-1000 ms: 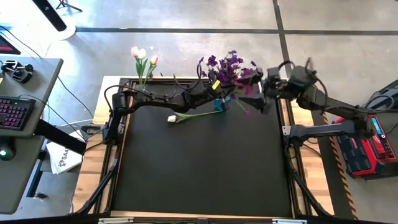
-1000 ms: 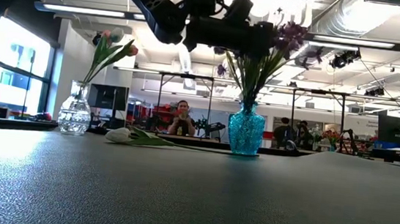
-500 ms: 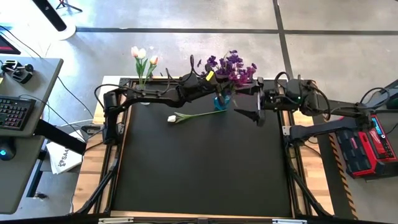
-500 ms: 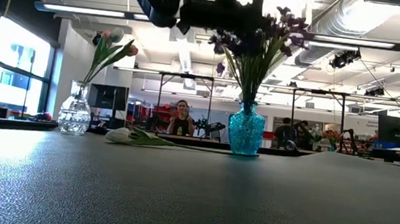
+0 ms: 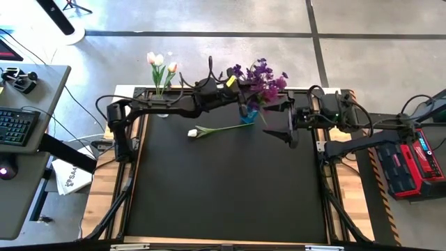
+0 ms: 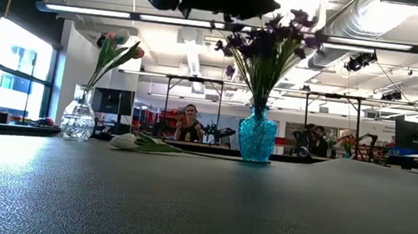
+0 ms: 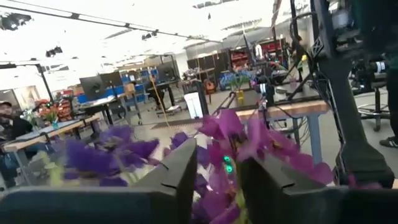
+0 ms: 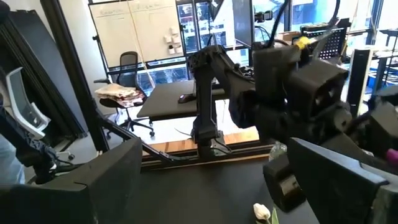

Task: Sort flowers into vase by color
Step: Adjust the violet flower, then put the white tulip into the transparent vase

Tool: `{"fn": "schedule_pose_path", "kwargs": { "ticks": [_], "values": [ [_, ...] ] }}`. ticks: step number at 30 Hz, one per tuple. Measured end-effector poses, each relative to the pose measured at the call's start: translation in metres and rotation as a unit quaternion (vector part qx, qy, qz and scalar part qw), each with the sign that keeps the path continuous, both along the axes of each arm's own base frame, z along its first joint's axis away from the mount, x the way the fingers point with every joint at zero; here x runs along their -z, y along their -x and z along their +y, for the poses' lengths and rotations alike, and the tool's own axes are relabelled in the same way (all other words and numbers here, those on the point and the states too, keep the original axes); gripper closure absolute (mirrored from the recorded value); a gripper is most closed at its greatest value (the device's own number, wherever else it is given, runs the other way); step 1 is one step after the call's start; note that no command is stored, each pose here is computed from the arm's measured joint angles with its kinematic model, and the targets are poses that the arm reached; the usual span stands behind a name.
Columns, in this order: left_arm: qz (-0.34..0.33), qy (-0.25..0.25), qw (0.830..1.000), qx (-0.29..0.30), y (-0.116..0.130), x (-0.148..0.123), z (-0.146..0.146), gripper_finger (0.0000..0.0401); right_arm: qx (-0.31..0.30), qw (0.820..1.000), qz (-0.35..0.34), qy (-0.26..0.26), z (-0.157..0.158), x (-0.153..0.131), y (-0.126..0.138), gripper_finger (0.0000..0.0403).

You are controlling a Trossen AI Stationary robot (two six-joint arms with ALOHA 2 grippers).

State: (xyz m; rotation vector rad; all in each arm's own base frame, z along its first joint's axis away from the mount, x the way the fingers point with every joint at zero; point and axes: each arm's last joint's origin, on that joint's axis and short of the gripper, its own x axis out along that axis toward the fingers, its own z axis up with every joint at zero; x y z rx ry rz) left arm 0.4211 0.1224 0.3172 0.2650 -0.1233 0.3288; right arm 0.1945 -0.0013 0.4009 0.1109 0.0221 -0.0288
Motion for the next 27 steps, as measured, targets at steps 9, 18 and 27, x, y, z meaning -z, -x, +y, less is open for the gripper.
{"fn": "schedule_pose_path", "kwargs": {
  "ticks": [9,18,27],
  "values": [
    [0.032,0.025,0.999,0.01,0.026,-0.035,-0.014,0.0231,0.051,0.999,-0.001,0.005,-0.003,0.0,0.0,0.0029],
    [0.088,-0.01,0.996,-0.015,0.072,-0.08,-0.056,0.0237,0.095,0.995,0.021,0.008,-0.006,0.004,0.001,0.0029],
    [0.291,-0.056,0.951,-0.085,0.132,-0.063,-0.129,0.0256,0.05,0.997,0.046,0.03,0.017,0.017,-0.025,0.0029]
  ]
}}
